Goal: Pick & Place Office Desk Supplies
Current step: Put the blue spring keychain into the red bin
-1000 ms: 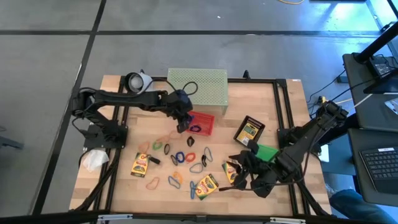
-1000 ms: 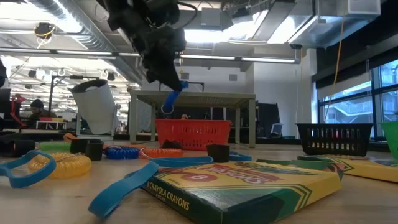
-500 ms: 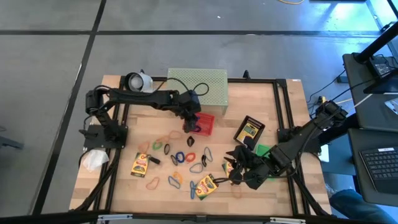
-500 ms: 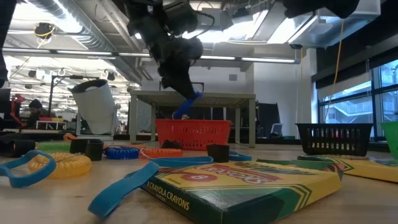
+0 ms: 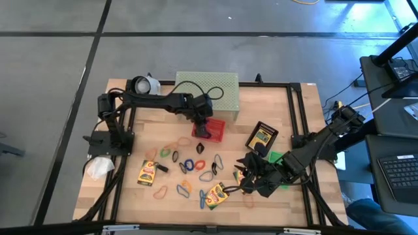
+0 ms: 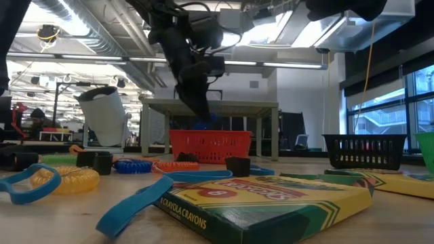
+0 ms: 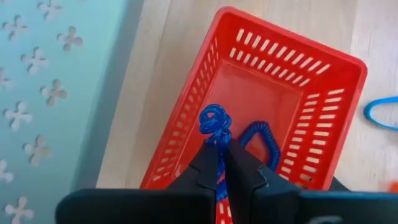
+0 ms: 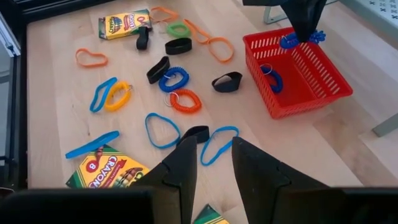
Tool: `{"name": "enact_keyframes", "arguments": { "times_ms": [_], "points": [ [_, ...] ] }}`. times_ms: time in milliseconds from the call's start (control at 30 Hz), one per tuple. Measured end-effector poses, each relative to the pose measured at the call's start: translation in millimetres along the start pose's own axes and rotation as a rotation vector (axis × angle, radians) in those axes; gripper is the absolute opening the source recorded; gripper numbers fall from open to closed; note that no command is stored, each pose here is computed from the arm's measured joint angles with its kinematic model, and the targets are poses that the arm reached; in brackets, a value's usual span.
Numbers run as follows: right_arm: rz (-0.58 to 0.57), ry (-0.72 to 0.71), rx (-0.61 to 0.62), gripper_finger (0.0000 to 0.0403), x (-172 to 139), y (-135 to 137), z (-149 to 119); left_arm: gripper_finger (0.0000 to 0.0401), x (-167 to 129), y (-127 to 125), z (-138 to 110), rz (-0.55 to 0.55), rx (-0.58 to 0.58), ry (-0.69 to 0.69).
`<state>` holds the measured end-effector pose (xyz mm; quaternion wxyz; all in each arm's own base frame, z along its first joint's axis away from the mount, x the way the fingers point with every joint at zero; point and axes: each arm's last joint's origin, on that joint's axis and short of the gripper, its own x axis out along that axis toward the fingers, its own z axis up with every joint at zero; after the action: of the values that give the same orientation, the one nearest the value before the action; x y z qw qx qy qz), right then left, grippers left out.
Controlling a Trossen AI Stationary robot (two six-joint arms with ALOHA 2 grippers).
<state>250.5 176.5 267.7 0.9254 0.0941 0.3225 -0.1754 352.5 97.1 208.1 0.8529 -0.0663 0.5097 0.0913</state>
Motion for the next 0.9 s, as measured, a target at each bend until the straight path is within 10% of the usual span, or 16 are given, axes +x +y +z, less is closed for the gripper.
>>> {"name": "enact_keyframes", "arguments": {
  "times_ms": [900],
  "points": [
    [0.014, 0.000, 0.005, 0.0103, 0, 1, 1, 0.0052, 1, -32, -4, 0.000, 0.070, 0.040]
  ]
}}
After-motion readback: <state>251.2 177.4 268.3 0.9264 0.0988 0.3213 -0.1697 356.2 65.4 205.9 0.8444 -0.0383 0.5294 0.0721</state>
